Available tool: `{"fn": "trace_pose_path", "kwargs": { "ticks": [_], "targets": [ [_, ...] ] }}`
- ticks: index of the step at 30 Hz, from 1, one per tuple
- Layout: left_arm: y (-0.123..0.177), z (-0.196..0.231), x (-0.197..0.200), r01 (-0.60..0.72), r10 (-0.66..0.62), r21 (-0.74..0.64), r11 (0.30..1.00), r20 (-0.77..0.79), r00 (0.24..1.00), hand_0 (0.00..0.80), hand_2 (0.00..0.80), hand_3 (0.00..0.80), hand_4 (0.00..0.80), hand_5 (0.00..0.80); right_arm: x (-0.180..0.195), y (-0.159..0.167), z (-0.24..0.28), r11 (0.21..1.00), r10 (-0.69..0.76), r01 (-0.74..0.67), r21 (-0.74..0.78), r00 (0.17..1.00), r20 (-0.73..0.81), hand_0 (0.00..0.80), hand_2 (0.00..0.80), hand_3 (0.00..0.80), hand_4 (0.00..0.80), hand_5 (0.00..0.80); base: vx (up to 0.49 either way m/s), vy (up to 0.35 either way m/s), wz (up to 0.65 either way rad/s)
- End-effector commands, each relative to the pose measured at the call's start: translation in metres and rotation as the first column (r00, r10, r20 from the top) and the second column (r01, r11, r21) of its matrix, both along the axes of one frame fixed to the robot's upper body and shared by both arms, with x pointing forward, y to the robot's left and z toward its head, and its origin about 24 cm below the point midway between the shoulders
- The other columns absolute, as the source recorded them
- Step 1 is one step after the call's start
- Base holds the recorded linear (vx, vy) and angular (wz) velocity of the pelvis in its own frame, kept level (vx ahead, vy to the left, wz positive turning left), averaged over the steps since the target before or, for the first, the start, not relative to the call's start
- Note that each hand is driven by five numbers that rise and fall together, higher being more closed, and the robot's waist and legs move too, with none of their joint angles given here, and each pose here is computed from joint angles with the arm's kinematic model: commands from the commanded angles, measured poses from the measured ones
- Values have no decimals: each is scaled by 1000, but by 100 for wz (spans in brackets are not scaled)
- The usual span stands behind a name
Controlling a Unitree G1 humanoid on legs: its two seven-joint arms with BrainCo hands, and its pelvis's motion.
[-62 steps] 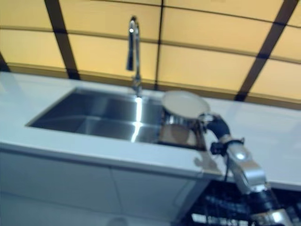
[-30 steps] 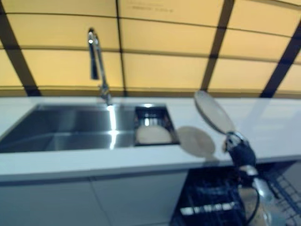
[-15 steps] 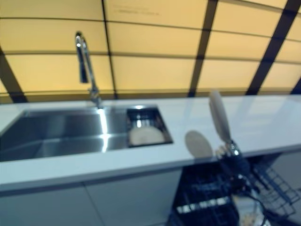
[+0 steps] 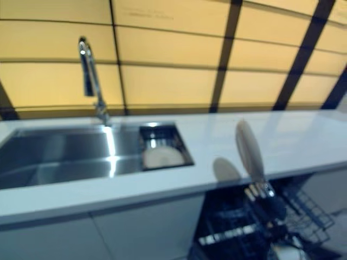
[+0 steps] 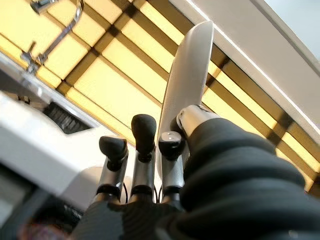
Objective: Take plates into dishwasher
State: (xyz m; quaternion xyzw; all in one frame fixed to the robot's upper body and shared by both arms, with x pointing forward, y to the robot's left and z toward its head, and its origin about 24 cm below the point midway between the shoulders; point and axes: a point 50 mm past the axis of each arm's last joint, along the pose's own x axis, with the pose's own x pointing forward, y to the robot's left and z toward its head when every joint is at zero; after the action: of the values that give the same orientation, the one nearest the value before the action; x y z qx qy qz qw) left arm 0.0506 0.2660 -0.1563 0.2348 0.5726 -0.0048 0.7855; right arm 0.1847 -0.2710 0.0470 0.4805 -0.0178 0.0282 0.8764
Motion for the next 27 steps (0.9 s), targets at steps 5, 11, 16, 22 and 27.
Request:
{"fn": "trace_pose_path", "kwargs": {
  "ticks": [5,11,16,22,27],
  "targets": [
    [14,10,31,-20,17,28,999,119,993,0,0,0,0,0,4,-11,30,986,113,-73,-148,952,283,800,800,800,800,800,-1,5,-12],
    [18,12,33,-45,39,36,998,138,990,0,0,0,0,0,-12,-23,6,986,89,-40,-162,946,311,800,800,800,800,800,2,14,-21],
    [23,12,25,-58,52,48,997,124,991,0,0,0,0,0,-27,-28,-11,981,122,-69,-181,948,295,800,800,800,800,800,2,17,-17],
    [28,14,23,-68,61,55,996,122,991,0,0,0,0,0,-40,-28,-27,974,165,-120,-192,957,239,800,800,800,800,800,4,7,-14],
    [28,14,23,-66,59,49,997,126,990,0,0,0,0,0,-51,-28,-47,986,120,-97,-138,978,170,800,800,800,800,800,0,0,0]
  ]
}}
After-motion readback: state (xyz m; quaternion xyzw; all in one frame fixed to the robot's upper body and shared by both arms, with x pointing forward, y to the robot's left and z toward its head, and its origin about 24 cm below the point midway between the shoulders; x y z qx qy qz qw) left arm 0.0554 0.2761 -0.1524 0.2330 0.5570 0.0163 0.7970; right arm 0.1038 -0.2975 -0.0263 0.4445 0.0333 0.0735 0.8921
